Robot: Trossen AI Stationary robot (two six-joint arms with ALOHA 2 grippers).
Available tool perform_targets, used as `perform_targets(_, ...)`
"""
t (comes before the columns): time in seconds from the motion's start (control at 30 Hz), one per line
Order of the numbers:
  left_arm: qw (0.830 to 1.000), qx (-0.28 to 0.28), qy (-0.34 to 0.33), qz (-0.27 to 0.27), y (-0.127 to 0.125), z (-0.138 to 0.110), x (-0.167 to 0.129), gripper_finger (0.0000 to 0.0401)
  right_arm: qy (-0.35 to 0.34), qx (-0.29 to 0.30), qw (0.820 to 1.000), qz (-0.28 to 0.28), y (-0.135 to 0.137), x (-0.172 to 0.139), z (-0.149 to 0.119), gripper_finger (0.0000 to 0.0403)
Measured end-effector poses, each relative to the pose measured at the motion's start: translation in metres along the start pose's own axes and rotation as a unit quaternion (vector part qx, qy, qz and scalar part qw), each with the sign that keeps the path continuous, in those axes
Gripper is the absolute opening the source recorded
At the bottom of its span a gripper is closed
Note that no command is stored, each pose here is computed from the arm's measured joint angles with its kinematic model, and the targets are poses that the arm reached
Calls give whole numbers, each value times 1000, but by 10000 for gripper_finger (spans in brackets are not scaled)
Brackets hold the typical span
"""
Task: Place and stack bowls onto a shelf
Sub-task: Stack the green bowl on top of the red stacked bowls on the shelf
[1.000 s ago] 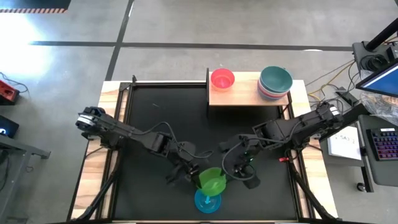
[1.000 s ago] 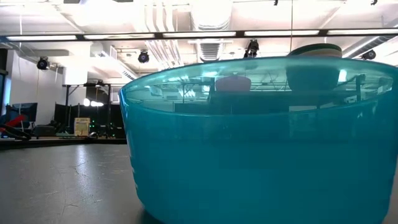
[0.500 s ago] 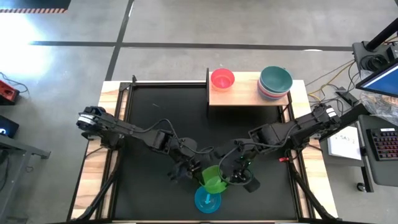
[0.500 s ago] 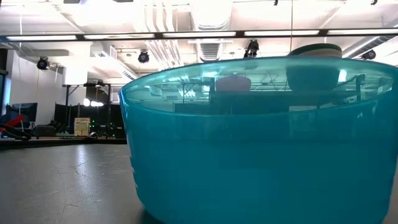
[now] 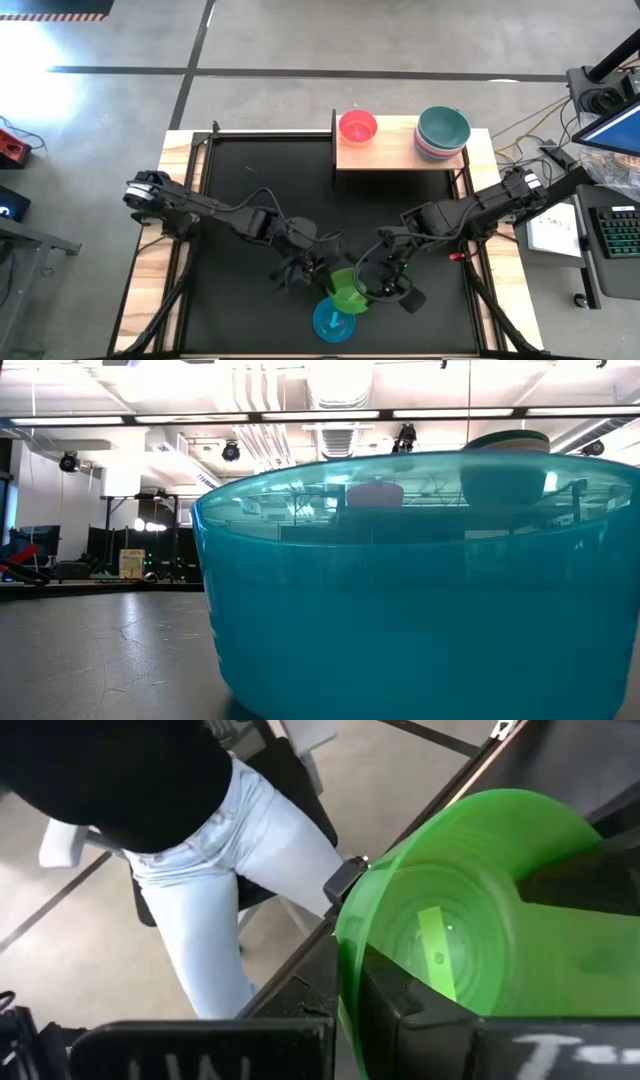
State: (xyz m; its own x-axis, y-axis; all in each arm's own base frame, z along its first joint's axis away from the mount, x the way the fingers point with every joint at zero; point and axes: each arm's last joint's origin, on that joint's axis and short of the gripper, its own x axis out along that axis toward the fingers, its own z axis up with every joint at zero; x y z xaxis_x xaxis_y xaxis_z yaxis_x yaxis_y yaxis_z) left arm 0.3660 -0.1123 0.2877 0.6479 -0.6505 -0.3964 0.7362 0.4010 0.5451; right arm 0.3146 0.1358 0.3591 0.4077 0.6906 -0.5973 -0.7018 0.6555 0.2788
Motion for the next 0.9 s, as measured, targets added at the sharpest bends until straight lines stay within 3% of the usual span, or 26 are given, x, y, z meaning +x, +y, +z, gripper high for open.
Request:
perform_targets(0.37,1000,20,-5,21,14,-9,-12,87,0,30,998,54,3,0,-1,8)
perform_targets(0.6,1000,22,-16,5,26,-29,-29,89,34,77,995,44,3,-10,-6,8)
perform_targets(0.77,1000,15,-16,-7,32,-41,-41,89,57,98,993,-21,7,-40,-3,8)
perform_targets(0.9,1000,-7,0,-16,34,-51,-53,89,72,81,983,-146,2,-68,1,8)
